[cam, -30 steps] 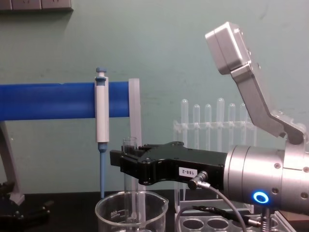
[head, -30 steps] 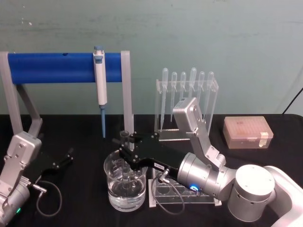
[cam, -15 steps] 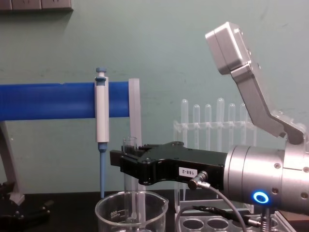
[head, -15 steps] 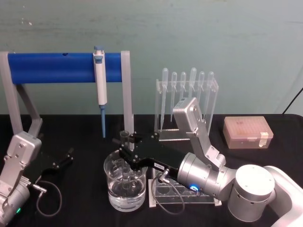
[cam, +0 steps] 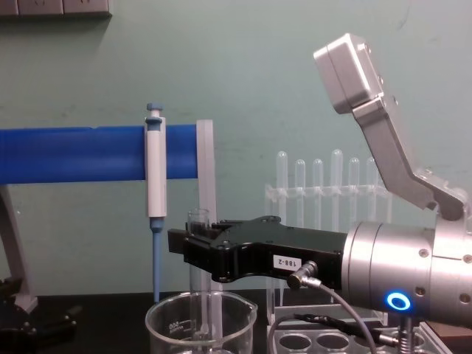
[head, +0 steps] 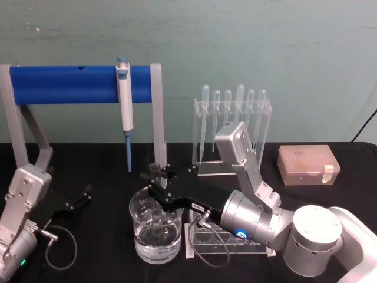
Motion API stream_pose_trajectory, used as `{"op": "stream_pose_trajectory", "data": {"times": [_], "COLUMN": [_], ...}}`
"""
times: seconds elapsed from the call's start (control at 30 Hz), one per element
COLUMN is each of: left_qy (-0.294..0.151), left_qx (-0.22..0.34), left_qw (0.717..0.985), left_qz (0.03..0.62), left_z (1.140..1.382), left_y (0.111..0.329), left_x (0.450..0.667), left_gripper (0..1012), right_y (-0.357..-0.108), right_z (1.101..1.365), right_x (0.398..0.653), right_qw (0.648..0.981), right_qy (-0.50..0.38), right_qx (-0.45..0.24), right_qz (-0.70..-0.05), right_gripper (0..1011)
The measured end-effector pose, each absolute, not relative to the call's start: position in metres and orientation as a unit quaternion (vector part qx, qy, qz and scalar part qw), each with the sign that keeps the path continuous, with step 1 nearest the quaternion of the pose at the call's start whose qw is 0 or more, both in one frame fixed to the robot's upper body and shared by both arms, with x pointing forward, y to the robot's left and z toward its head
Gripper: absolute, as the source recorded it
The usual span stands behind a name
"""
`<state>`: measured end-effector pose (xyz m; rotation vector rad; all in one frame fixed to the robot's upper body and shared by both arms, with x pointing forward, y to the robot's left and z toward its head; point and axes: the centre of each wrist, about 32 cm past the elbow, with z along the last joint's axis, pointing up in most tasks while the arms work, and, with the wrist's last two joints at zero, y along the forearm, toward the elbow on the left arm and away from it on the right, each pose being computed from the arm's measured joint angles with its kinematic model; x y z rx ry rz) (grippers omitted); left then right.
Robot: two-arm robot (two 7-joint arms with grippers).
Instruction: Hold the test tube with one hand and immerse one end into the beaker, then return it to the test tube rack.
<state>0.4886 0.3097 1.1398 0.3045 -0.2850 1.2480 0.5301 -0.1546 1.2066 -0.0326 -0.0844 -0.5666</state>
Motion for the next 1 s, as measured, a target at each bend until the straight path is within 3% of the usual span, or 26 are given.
{"op": "stream_pose_trajectory", "data": {"times": [1.0], "left_qy": [-0.132], "left_qx": [0.141], "left_qw": [0.791], "left_qz": [0.58], "left_z": [1.1398], "left_y": [0.3097], "left_x": [0.4886], "left_gripper": [1000], "right_y": [-0.1546], "right_z": [1.2066], "right_x": [0.5301], "right_qw": [0.959], "right_qy": [-0.042], "right_qx": [-0.016], "right_qz": [-0.279], "right_gripper": [224]}}
